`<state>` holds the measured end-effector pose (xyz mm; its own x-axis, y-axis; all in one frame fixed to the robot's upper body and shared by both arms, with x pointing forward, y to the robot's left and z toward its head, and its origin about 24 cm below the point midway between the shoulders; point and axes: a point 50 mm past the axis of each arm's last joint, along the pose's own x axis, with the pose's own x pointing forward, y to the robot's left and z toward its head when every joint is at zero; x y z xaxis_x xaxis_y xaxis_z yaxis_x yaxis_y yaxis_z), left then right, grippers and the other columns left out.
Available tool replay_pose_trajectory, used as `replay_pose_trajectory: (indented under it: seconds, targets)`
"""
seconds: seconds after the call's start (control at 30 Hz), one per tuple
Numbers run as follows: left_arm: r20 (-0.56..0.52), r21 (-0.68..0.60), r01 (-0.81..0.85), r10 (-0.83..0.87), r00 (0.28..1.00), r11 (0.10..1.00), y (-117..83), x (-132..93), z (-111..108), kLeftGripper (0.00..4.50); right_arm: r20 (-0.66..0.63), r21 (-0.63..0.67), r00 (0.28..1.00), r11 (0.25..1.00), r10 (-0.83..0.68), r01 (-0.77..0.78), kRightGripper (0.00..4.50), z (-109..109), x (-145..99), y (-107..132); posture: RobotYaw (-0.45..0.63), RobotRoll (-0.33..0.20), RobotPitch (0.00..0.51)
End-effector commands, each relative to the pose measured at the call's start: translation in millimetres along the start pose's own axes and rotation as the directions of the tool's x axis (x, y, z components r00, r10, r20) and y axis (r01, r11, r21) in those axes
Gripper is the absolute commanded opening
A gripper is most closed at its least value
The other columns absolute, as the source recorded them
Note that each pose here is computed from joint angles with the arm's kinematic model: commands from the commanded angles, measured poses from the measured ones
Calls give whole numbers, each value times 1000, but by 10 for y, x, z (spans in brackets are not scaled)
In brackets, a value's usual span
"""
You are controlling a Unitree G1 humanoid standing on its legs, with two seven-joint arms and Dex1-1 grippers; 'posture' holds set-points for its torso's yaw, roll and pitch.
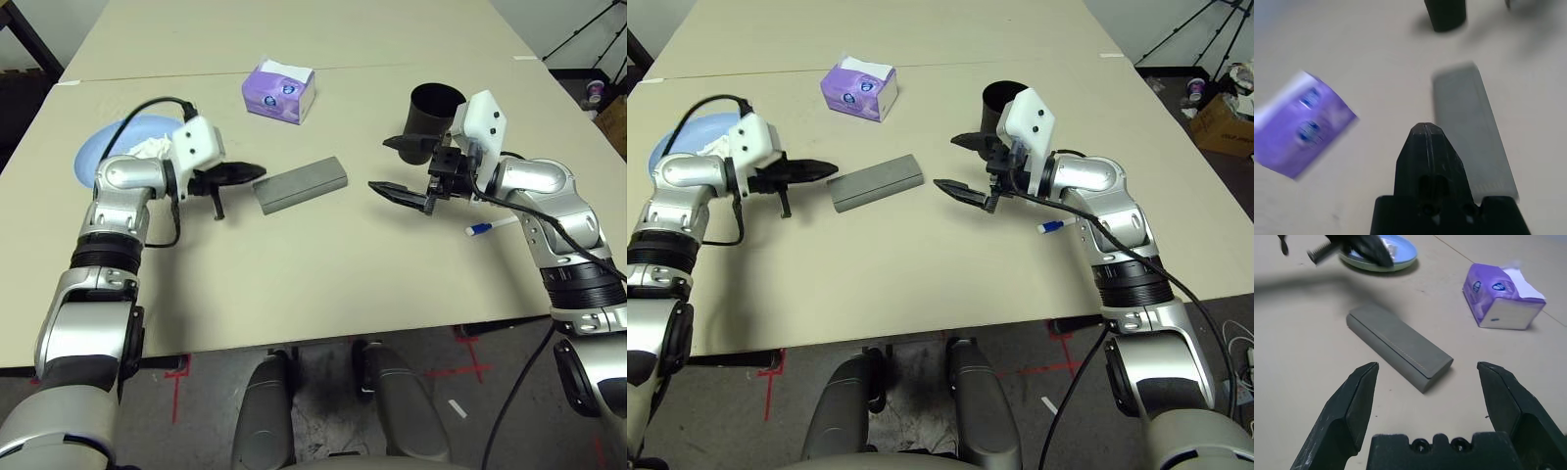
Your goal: Organize and tidy the items on the table.
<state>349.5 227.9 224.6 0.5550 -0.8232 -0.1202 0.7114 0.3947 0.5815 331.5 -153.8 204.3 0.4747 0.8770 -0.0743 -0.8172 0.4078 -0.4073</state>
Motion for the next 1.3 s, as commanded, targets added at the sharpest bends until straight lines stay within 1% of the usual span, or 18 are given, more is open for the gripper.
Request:
replay_pose_trajectory:
  seconds: [0.03, 0.07, 0.1, 0.17, 0.23, 0.27, 0.37, 0.43, 0.53, 0.67, 0.83, 1.0, 1.13, 1.3]
  targets:
    - [72, -77, -25, 31, 997, 997, -81, 22, 30, 682, 8, -9, 1000, 1000, -15, 15, 4500, 29, -47, -78, -70, 0, 167]
    - [93, -92, -30, 38, 995, 995, -98, 39, 54, 968, 5, -11, 1000, 1000, -16, 17, 4500, 27, -58, -97, -67, 0, 163]
    - [108, -105, -28, 39, 993, 994, -117, 55, 76, 1414, 2, -12, 1000, 1000, -18, 18, 4500, 23, -69, -113, -67, 0, 162]
    - [146, -112, -6, 22, 989, 994, -161, 106, 151, 2102, 0, -10, 1000, 1000, -21, 21, 4500, 22, -101, -147, -68, 0, 162]
    - [166, -114, 22, -3, 986, 993, -195, 137, 205, 2942, -1, -7, 1000, 1000, -21, 21, 4500, 24, -121, -167, -68, 0, 161]
    - [171, -114, 44, -24, 985, 992, -217, 150, 227, 3269, -2, -6, 1000, 1000, -19, 19, 4500, 26, -134, -175, -69, 0, 160]
    - [191, -110, 163, -140, 971, 980, -315, 247, 313, 4466, -35, -15, 999, 1000, 21, -21, 4500, 35, -226, -190, -72, 0, 162]
    - [202, -112, 226, -201, 959, 968, -366, 308, 343, 4491, -65, -28, 996, 998, 55, -56, 4500, 40, -286, -188, -76, 0, 164]
    - [206, -116, 320, -293, 934, 940, -449, 383, 352, 4491, -143, -34, 982, 991, 124, -130, 4500, 29, -403, -191, -91, 0, 167]
    - [198, -145, 400, -370, 908, 905, -538, 456, 306, 4491, -255, -30, 945, 975, 204, -219, 4500, 16, -546, -238, -102, 0, 171]
    - [170, -178, 407, -380, 909, 896, -579, 487, 210, 4491, -368, -58, 894, 954, 254, -295, 4500, 24, -616, -336, -101, 0, 173]
    - [71, -190, 369, -362, 929, 910, -590, 445, 37, 4491, -469, -118, 850, 937, 239, -328, 4500, 34, -631, -494, -81, 0, 176]
    - [21, -181, 347, -349, 937, 920, -604, 420, -58, 4491, -593, -124, 765, 910, 252, -396, 4500, 10, -639, -582, -71, 0, 179]
    - [23, -179, 331, -332, 943, 926, -631, 419, -77, 4491, -727, -101, 623, 852, 290, -514, 4500, 69, -617, -668, -57, 0, 182]
